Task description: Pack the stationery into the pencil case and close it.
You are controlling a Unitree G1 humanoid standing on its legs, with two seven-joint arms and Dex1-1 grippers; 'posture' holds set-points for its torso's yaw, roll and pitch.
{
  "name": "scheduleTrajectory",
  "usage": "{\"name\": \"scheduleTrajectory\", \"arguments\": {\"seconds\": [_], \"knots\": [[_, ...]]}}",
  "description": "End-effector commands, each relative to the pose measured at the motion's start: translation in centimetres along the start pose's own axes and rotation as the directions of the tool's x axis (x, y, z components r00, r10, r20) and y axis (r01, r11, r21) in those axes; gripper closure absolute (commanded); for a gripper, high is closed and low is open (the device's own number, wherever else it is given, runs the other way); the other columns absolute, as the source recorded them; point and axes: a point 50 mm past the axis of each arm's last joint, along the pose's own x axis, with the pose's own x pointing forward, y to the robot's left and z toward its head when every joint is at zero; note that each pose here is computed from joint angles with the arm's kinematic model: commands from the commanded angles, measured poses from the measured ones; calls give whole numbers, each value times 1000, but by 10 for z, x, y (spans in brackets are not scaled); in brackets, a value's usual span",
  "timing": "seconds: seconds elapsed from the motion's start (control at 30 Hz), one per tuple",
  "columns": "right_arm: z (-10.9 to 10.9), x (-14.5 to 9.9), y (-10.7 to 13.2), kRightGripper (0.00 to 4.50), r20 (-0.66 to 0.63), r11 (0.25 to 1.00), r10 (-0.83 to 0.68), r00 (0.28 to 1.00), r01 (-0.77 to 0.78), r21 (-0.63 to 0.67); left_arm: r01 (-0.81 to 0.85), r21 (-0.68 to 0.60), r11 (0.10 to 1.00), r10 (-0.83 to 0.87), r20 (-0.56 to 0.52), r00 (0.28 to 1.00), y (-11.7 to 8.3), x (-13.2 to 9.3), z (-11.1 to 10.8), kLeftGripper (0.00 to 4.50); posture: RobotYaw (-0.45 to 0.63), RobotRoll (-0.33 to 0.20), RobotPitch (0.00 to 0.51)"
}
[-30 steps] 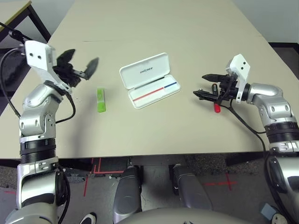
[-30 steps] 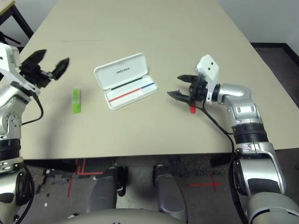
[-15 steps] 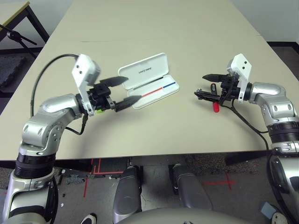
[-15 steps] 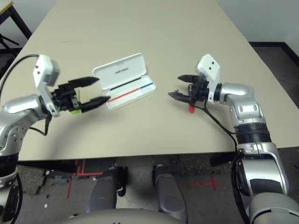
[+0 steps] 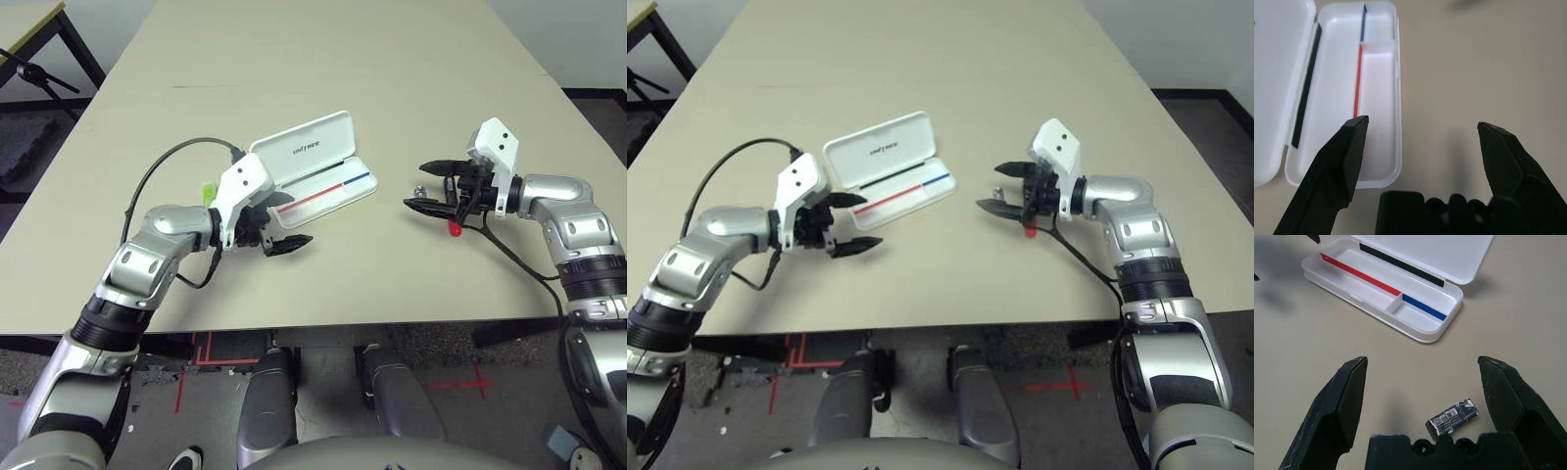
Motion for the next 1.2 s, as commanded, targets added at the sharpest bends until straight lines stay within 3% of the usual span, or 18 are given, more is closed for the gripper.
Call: {"name": "scheduleTrajectory", "arguments": {"seconds": [0.03, 0.33, 0.77, 0.87, 1.2], "knots": [[1, 0, 1, 17, -13, 1000, 10, 1000, -10, -19, 58, 27, 998, -57, -56, 997, -3, 9, -5, 0, -93, 0, 166], [0, 1, 4, 17, -19, 1000, 13, 1000, -13, -23, 71, 36, 997, -65, -145, 987, 1, 18, -14, 0, -106, 0, 176], [-4, -3, 5, 17, -33, 1000, -8, 999, 7, -20, 92, -38, 995, -97, -146, 985, 4, 22, -13, 0, -129, 0, 181], [-5, -5, 5, 0, -33, 1000, -11, 999, 11, -14, 103, -50, 993, -109, -148, 983, 5, 23, -13, 636, -135, 0, 181], [7, -9, 2, 0, 21, 1000, -27, 999, 27, 2, 108, -20, 994, -110, -151, 982, 13, 26, -11, 4404, -145, 0, 178]]}}
